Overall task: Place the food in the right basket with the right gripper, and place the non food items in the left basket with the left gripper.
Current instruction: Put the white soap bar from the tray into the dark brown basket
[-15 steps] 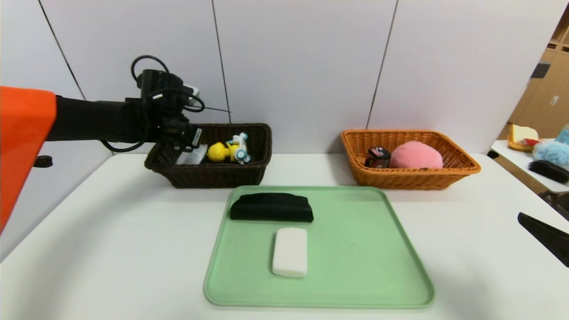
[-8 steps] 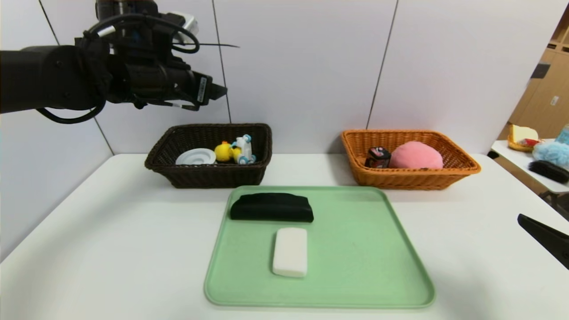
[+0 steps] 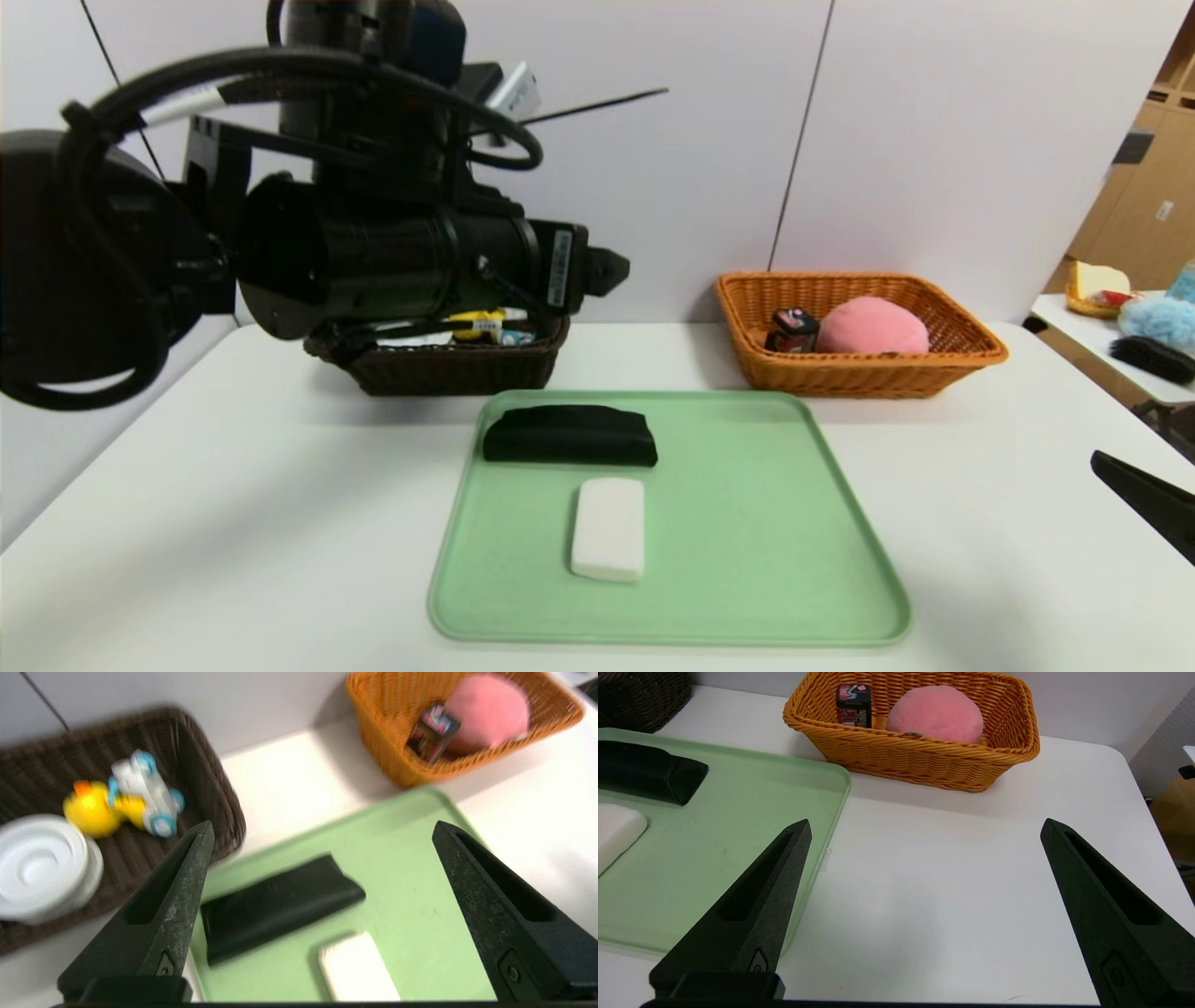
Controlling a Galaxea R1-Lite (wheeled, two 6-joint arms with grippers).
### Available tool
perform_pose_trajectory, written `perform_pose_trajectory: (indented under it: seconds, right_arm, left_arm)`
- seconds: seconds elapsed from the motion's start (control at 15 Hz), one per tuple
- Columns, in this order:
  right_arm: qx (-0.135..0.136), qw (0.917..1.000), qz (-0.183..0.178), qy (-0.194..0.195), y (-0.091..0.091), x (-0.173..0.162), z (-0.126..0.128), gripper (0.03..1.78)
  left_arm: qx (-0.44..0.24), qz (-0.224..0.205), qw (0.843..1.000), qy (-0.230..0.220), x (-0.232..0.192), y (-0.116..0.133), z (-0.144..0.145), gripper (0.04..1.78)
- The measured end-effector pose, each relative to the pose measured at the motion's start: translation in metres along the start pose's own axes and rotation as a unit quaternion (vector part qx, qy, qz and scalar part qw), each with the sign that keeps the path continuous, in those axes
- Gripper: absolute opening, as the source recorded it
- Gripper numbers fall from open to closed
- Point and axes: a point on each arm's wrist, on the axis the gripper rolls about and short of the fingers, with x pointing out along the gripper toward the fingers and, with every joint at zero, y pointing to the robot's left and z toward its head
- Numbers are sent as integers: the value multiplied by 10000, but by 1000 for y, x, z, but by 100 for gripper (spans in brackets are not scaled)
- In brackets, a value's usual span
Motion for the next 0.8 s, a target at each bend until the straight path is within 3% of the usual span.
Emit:
perform_pose_trajectory:
  seconds: [0.33, 0.8]
  right_arm:
    - [-29, 9999, 78, -67, 1, -2, 2, 169]
    - [-19, 9995, 211, -243, 1, -2, 8, 169]
  left_arm:
    - [-67, -6, 9944, 1052, 5, -25, -66, 167]
    - [-327, 60, 9823, 1842, 37, -51, -113, 169]
